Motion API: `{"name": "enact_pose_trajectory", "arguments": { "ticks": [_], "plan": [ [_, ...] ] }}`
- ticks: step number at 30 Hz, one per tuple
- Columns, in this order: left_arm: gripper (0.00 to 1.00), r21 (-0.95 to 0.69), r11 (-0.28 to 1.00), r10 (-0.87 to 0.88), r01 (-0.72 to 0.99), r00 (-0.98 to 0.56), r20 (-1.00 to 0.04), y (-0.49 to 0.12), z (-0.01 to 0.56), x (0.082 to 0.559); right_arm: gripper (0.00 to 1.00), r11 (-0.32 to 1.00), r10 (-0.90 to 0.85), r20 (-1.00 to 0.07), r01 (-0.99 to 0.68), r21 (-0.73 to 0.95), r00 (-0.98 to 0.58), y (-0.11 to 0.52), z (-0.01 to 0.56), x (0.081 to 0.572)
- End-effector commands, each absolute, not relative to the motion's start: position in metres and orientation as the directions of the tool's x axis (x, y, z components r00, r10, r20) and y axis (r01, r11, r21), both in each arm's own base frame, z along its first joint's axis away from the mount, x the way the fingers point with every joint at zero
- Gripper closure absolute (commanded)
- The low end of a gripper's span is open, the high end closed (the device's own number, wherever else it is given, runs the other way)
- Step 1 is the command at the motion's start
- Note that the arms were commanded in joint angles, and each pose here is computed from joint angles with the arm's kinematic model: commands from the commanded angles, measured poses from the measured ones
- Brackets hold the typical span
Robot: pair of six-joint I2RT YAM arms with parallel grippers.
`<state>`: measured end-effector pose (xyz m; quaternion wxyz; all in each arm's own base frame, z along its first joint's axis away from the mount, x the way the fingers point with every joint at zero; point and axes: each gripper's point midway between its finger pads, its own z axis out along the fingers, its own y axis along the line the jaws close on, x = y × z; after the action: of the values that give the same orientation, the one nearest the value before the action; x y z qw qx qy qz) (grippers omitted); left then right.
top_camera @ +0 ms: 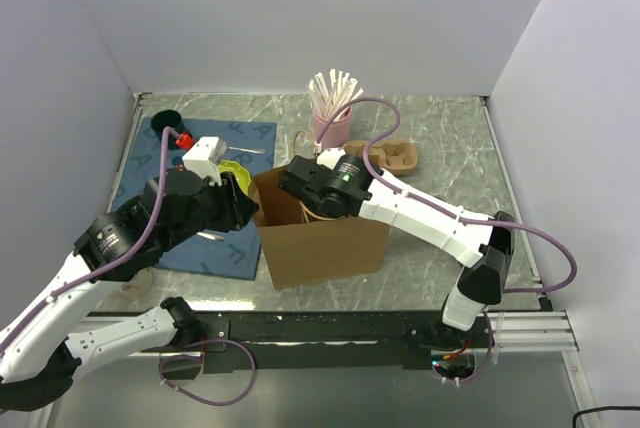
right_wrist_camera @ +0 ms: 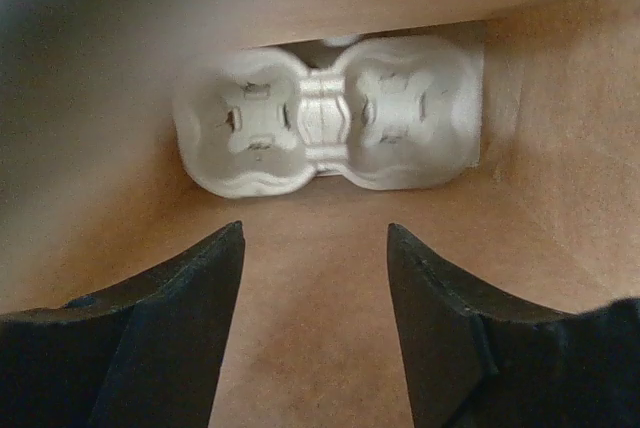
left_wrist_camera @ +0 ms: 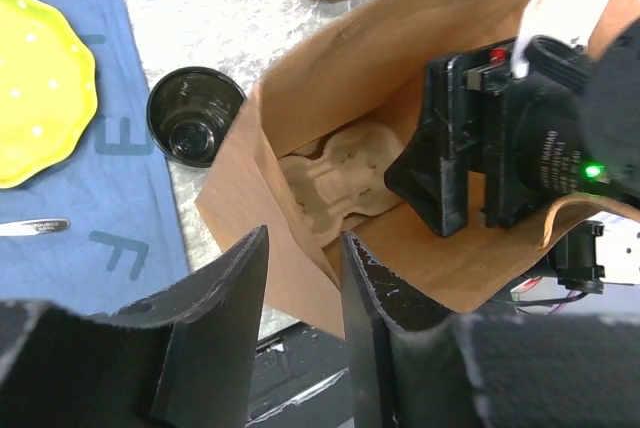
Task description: Pack the takeout coffee
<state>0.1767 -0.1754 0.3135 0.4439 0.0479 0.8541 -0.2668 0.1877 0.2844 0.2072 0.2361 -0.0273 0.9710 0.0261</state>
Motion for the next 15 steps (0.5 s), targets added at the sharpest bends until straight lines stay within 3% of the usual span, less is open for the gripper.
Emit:
{"name": "enact_pose_trajectory", "arguments": {
  "ticks": [1, 8, 15],
  "plan": [
    [0.58, -0.455, 0.827, -0.191, 0.33, -0.597, -0.78, -0.176, 0.327, 0.171, 0.32, 0.999, 0.006, -0.498, -0.019, 0.044, -0.867, 0.282, 0.208, 0.193],
    [0.49, -0.439, 0.841, -0.19, 0.316, -0.587, -0.787, -0.17, 0.323, 0.172, 0.28, 0.998, 0.015, -0.52, -0.016, 0.055, -0.854, 0.28, 0.207, 0.195],
    [0.39, -0.426, 0.859, -0.186, 0.285, -0.601, -0.778, -0.165, 0.325, 0.172, 0.27, 0.98, 0.03, -0.56, -0.087, 0.18, -0.828, 0.284, 0.265, 0.191]
  ]
}}
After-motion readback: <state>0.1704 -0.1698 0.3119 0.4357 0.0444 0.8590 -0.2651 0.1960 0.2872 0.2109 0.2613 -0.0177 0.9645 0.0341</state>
